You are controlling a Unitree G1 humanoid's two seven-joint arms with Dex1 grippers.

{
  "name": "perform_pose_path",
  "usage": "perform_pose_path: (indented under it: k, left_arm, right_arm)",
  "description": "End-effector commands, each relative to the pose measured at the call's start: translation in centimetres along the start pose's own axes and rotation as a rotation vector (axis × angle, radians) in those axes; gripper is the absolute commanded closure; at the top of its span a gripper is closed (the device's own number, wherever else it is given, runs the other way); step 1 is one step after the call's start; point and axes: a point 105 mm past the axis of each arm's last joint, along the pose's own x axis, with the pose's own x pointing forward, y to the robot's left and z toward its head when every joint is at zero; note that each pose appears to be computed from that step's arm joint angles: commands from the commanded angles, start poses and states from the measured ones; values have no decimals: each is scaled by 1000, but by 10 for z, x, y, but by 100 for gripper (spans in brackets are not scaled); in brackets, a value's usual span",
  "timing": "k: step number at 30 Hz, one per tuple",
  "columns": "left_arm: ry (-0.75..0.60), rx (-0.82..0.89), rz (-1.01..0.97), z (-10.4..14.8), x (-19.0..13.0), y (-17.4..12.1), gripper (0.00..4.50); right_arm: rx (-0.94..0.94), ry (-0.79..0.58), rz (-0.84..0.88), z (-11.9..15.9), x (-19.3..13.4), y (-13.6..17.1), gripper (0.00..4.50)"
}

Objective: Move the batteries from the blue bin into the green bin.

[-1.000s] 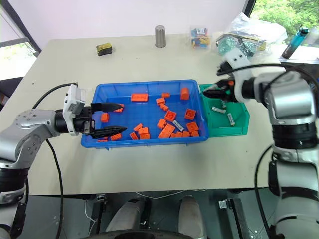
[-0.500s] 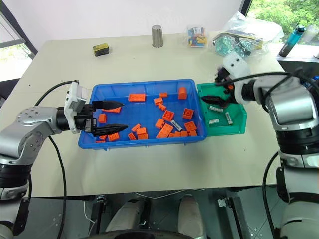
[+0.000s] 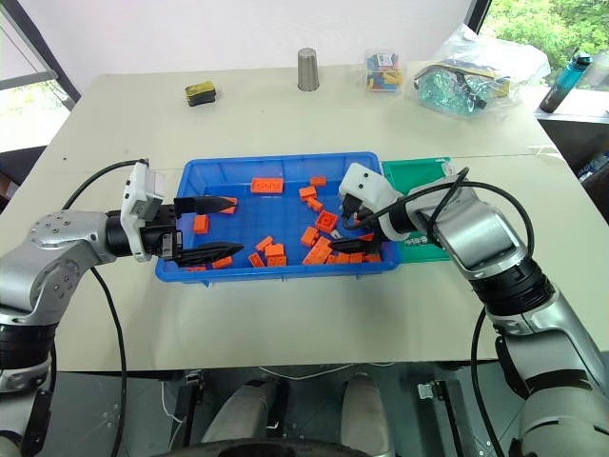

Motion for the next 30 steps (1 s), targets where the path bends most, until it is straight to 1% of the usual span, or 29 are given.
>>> perform_pose_path:
  k: [1,7,8,10,14,15,24,30]
  left_arm:
    - [-16,46,16,12,-6,0,0]
    - [-16,52,22,14,-7,1,0]
    - [-16,53,24,14,-7,2,0]
    - [-16,54,25,15,-7,2,0]
    - [-20,57,30,15,-7,3,0]
    - [-21,57,32,16,-7,3,0]
    - [-26,57,43,15,-8,5,0]
    - [-32,55,41,14,-5,5,0]
  right_arm:
    - [-54,4,-3,0,5,-2,4]
    - [-65,45,-19,-12,13,-16,4]
    - [-70,52,-19,-14,14,-17,27]
    - [-78,59,-15,-16,16,-19,84]
    - [-91,66,3,-16,16,-17,272]
    - [-94,69,8,-16,16,-16,334]
    - [-135,104,48,-9,7,-11,334]
    - [-143,155,47,-15,9,-8,334]
